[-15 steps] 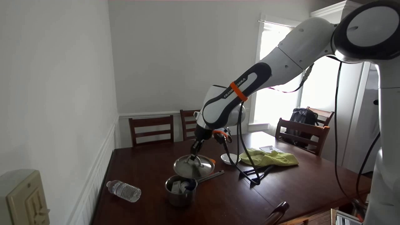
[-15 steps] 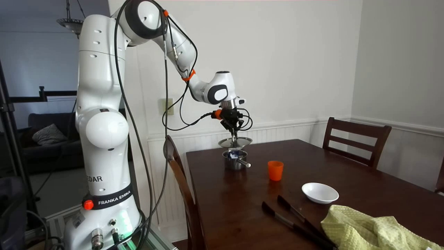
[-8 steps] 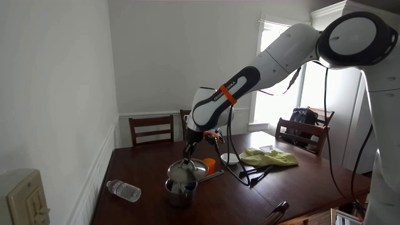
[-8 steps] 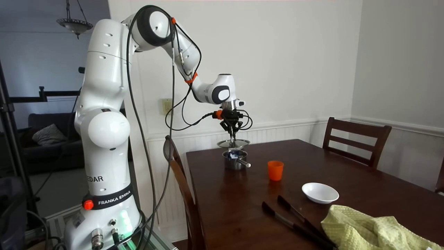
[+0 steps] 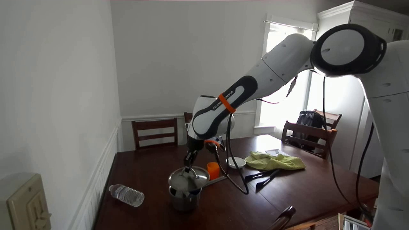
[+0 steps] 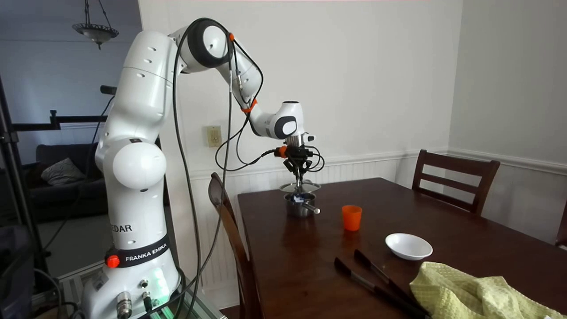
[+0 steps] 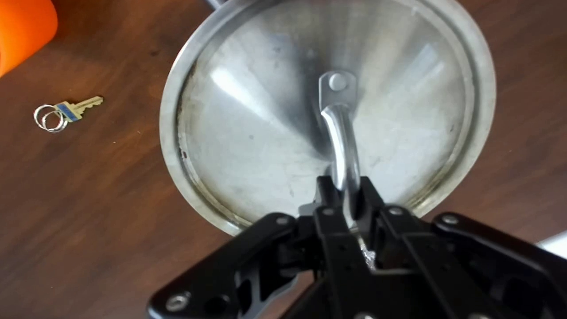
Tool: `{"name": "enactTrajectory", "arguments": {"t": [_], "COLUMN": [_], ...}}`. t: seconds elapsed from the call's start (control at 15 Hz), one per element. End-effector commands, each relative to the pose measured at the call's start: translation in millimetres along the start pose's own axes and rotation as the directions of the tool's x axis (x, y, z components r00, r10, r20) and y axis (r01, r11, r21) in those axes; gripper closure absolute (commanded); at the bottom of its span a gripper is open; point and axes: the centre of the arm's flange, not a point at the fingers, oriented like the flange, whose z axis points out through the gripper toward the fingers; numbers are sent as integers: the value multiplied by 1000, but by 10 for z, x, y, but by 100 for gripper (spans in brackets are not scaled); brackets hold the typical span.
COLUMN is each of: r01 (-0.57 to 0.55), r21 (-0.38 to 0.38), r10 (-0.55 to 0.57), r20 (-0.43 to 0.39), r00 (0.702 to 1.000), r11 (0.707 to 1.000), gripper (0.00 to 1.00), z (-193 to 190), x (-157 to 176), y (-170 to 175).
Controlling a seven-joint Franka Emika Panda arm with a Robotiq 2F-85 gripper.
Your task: Put the silver lid on the pot
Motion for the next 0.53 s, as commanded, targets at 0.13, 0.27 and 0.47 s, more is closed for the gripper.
{"name": "enactTrajectory", "arguments": {"t": [0.13,0.27,0.47], "r01": [16,19,24], "r21": [-10,-9,-21], "r10": [-16,-18,-23], "r20": [2,32,50], "r00": [1000,999,998], "r11": [1000,1000,999], "gripper": [96,60,46], "z": [147,188,208], "x": [144,138,128], "y": [-51,-79,-104]}}
